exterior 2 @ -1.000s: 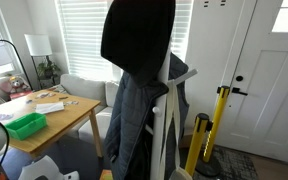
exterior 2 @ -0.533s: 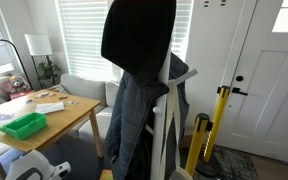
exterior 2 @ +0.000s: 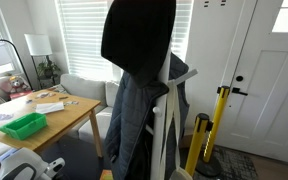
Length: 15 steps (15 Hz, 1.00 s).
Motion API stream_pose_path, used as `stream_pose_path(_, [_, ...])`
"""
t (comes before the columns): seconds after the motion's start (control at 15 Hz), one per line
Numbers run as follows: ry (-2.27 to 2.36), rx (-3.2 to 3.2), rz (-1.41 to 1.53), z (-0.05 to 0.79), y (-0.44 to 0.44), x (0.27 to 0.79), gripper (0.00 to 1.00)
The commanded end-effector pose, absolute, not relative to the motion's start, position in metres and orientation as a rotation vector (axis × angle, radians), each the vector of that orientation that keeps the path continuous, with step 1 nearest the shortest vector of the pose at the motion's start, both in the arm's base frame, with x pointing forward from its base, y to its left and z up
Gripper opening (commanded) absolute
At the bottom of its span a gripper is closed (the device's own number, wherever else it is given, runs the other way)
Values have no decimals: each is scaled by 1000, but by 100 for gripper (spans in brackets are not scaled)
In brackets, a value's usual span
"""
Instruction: Put the red basket on the table
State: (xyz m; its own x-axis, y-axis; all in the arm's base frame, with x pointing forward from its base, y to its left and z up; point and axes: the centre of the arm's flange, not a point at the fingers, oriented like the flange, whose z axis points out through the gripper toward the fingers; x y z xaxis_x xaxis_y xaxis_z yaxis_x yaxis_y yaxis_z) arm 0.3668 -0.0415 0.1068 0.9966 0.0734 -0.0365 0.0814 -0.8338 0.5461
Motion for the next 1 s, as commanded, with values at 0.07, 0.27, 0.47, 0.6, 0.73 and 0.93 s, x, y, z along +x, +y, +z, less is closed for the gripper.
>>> stream_pose_path(0.07, [141,2543,-20,106,-37,367,4])
stream_pose_path(0.27, [152,2535,-22,106,-36,367,4])
stream_pose_path(0.47, [169,2522,-16,113,-36,363,1])
stream_pose_path(0.6, [262,2499,-6,139,-39,347,1])
stream_pose_path(0.73, [318,2452,-21,158,-43,338,1])
stream_pose_path(0.93, [399,2383,-77,185,-53,331,1])
